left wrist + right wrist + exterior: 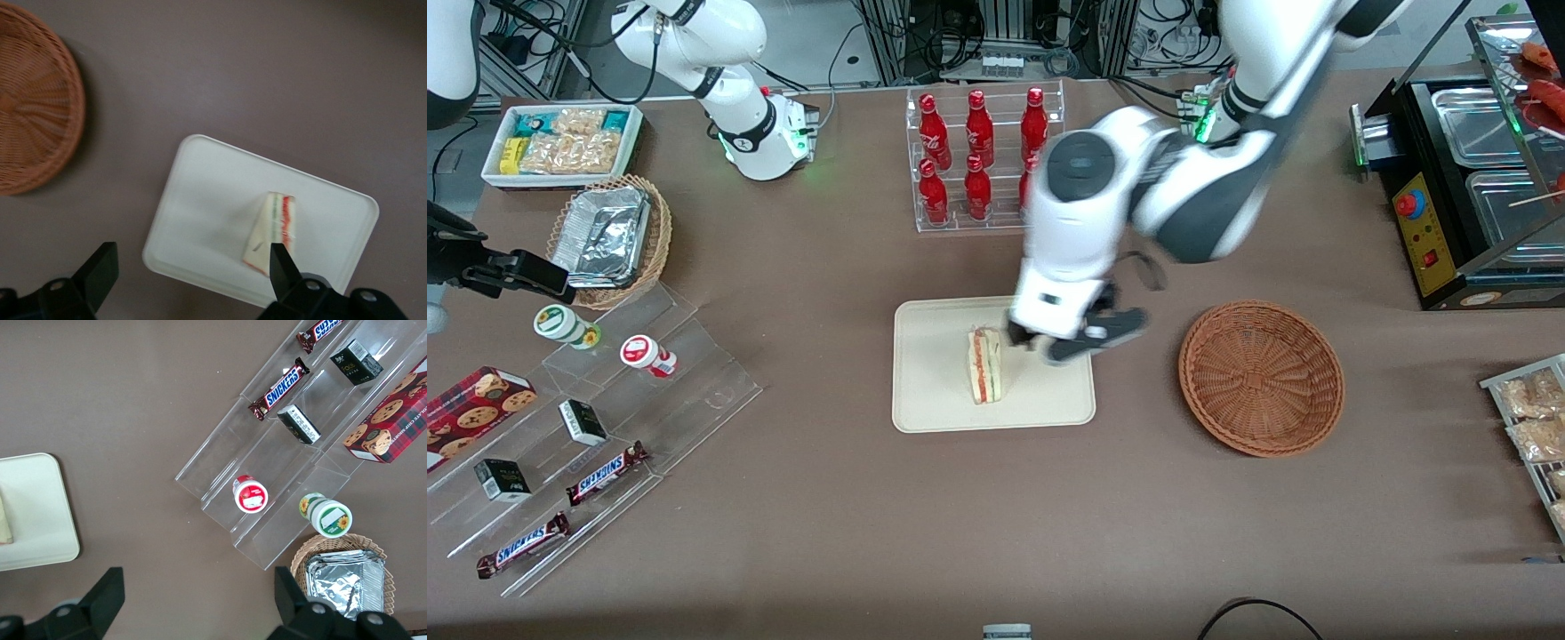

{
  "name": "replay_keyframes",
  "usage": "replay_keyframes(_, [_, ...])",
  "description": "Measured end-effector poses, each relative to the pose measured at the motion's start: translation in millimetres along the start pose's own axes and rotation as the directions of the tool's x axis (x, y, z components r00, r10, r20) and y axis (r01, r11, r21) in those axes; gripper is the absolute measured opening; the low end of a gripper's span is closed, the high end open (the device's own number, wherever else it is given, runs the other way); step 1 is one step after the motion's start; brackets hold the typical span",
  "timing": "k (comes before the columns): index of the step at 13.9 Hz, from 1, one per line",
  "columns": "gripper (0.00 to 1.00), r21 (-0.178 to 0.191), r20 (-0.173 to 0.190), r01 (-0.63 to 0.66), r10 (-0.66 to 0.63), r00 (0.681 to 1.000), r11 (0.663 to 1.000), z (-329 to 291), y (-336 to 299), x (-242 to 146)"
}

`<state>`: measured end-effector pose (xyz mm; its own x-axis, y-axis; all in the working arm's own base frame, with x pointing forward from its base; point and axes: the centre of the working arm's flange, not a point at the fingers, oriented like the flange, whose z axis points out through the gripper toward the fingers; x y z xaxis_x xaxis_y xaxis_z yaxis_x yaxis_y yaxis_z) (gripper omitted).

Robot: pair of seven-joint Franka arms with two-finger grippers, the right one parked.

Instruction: Place sandwich from basket to tray

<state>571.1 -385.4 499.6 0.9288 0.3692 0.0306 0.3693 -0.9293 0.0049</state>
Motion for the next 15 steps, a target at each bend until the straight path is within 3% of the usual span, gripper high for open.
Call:
replay_keyframes(2, [1.00, 0.030, 0.037, -0.029, 0.028, 0.999, 0.999, -29.4, -47.2, 28.8])
replay_keyframes(6, [1.00, 0.073, 0.062, -0.119, 0.115, 0.991, 0.990, -64.4, -133.1, 73.3])
replay_keyframes(12, [1.00, 0.002, 0.123, -0.284, 0.282, 0.952, 0.959, -97.6, -269.5, 119.4])
replay_keyframes(15, [1.00, 0.000, 0.125, -0.319, 0.316, 0.940, 0.948, -101.2, -294.0, 121.0])
